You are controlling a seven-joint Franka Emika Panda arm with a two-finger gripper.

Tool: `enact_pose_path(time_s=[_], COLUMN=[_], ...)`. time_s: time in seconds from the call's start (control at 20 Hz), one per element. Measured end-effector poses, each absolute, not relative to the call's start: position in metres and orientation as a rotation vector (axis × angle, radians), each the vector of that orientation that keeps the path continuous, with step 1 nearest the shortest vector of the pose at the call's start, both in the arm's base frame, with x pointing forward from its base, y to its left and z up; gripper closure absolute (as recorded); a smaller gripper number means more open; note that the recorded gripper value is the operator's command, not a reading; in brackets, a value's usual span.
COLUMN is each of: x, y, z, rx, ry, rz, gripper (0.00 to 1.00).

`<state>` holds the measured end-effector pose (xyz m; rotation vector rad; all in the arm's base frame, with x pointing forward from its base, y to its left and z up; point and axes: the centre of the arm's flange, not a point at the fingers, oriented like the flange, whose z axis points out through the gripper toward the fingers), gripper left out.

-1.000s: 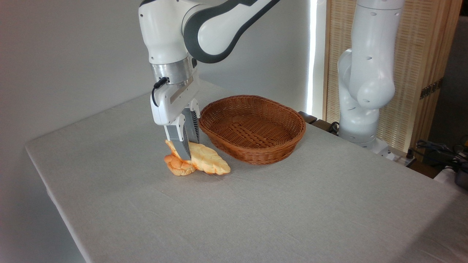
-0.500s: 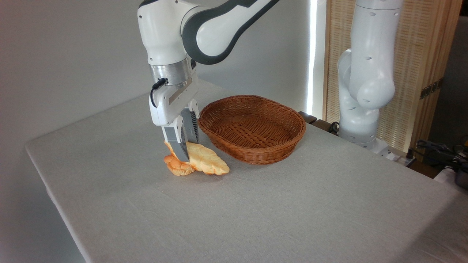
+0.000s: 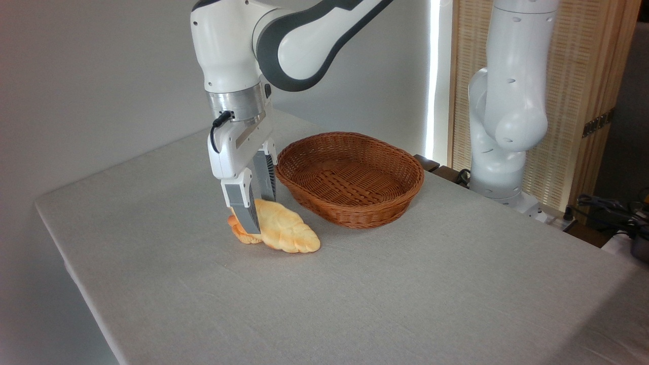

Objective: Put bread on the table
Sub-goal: 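Lower the pale roll onto the tablecloth next to the bun, then open the gripper and raise it off the pale roll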

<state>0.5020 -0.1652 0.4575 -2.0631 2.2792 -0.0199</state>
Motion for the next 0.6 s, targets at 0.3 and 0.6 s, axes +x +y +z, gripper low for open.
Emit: enact_pose_path(time_s=[0.3,0.6], x=[0.522,0.527], y=[-0.129,-0.116], z=[0.488,0.507], rx=[-2.289,-2.718], ry=[2.034,1.443], rz=[-0.127,-0.211], gripper=[0.00,0.00])
